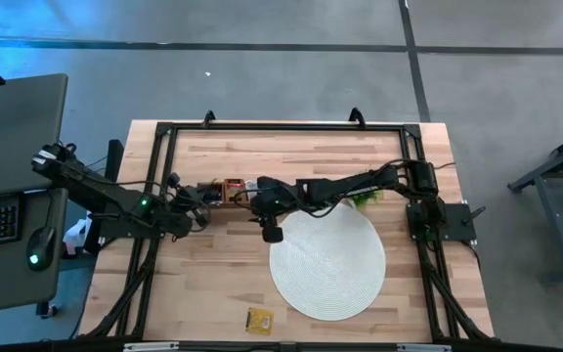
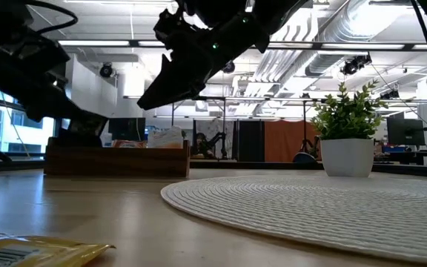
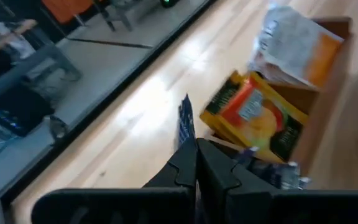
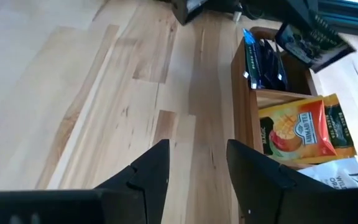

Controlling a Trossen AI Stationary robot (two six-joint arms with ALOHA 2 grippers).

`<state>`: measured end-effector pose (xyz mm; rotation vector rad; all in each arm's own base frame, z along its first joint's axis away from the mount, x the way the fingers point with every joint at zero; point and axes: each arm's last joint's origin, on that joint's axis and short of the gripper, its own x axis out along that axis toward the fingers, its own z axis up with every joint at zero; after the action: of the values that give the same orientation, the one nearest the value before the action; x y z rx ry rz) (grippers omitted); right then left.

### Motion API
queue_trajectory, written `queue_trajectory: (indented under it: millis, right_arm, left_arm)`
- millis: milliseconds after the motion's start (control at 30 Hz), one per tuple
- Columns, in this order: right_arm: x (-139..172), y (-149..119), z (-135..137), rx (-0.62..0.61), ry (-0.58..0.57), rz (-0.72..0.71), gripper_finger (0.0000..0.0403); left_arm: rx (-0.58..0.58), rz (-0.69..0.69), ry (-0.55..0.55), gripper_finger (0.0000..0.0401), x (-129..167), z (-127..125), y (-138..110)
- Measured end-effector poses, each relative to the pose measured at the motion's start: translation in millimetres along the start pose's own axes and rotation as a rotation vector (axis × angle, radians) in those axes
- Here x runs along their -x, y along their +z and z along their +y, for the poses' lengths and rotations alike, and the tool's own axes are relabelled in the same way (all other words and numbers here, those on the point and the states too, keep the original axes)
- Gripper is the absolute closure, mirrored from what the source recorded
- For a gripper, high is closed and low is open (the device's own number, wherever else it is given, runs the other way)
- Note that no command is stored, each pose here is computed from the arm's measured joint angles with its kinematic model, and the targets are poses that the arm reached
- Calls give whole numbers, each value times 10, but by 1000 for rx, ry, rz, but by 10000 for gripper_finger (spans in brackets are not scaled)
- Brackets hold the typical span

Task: Pick & Place Tea
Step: Put the violet tea bag into the left section of the wooden organizer

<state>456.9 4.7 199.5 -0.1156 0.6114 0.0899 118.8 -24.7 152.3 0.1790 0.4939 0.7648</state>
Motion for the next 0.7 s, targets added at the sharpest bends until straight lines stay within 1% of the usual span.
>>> queue_trajectory:
  millis: [167,367,467,700]
  right_arm:
    - [0,6,3,0,14,-7,246]
    - [0,5,3,0,14,-7,252]
    - [0,5,3,0,13,-7,253]
    - [0,5,3,6,13,-6,254]
  left_arm:
    - [-52,35,-96,401,-2,-32,-19]
    - [-123,-36,-194,401,8,-105,102]
    - [-154,-46,-198,401,9,-110,113]
    - [-198,7,-172,401,2,-77,33]
